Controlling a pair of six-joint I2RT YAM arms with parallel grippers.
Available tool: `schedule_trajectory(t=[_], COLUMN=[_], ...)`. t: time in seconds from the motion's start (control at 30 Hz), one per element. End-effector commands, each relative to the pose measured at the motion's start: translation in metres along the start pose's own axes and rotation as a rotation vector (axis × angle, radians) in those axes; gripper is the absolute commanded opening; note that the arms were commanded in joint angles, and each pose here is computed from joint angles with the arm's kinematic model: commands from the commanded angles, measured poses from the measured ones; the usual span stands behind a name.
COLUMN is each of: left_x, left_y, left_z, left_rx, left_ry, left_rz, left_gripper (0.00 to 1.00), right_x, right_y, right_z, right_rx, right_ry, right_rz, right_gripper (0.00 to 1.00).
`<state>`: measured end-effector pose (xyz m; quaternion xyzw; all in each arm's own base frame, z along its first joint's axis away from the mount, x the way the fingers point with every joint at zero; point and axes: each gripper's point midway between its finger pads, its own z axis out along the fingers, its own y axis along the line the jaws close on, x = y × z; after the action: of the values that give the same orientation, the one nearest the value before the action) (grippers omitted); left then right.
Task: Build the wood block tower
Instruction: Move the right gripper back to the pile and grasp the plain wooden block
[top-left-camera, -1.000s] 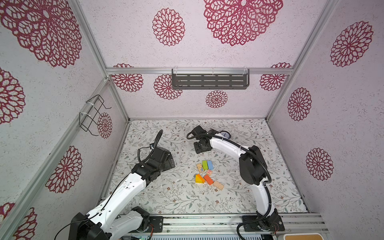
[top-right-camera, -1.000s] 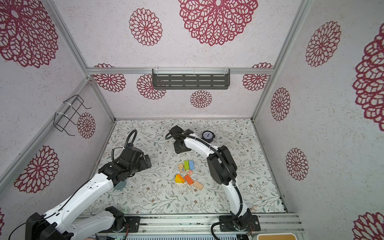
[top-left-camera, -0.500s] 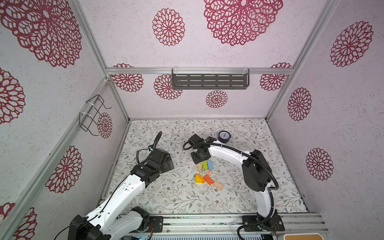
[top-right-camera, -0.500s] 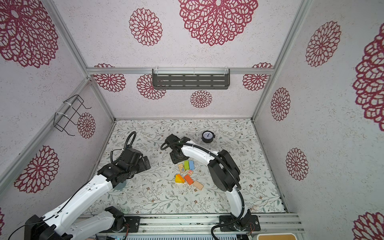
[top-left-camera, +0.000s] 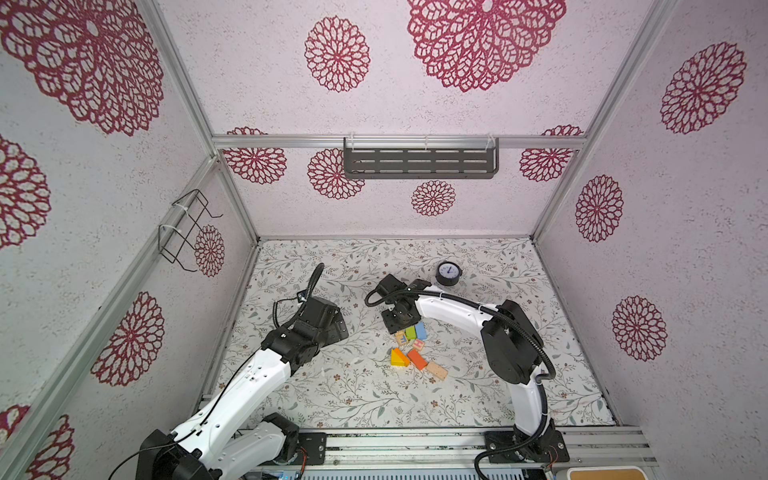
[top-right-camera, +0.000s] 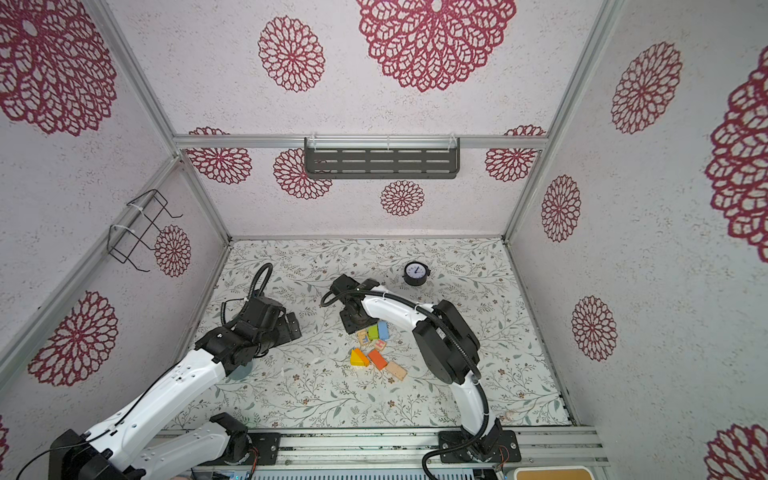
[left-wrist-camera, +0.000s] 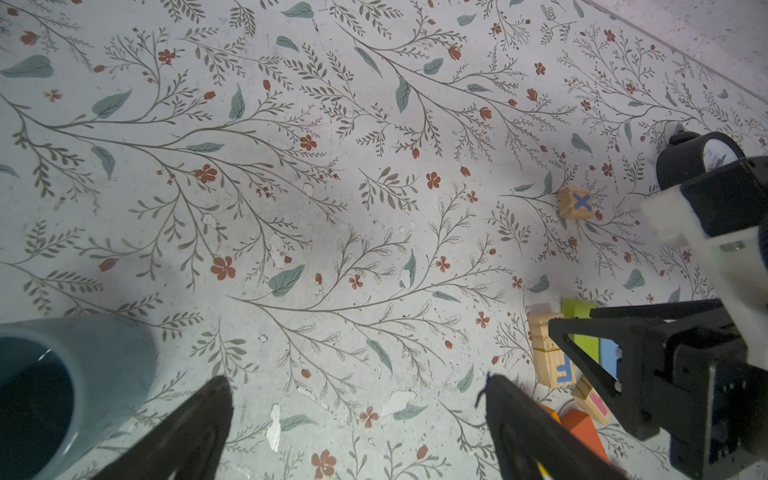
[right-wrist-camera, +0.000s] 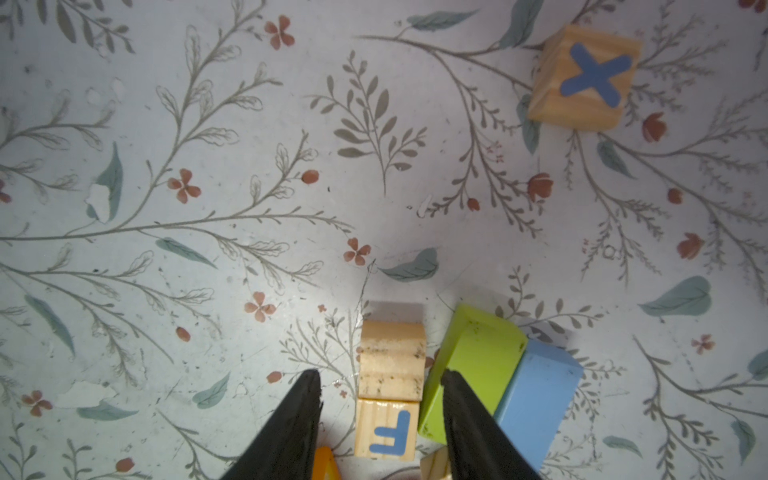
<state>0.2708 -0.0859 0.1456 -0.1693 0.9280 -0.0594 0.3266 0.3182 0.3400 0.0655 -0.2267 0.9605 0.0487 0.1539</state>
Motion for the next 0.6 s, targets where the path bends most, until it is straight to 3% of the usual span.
schedule_trajectory(t=[0.0,0.57], left_x=[0.0,0.005], left_y=[0.001,0.0], left_z=[0.001,0.004], left_rx=[-0.008,-0.002], left_ry=[0.004,0.02], left_rz=[-0.01,-0.008], left_gripper=[0.97,0.97], right_x=[0.003,0.009], right_y=[0.003,0.001], right_z=[0.002,0.02], right_rx=[0.0,0.019], right_ry=[0.007,0.034], right_rz=[-0.003,0.009], right_gripper=[0.51,0.53])
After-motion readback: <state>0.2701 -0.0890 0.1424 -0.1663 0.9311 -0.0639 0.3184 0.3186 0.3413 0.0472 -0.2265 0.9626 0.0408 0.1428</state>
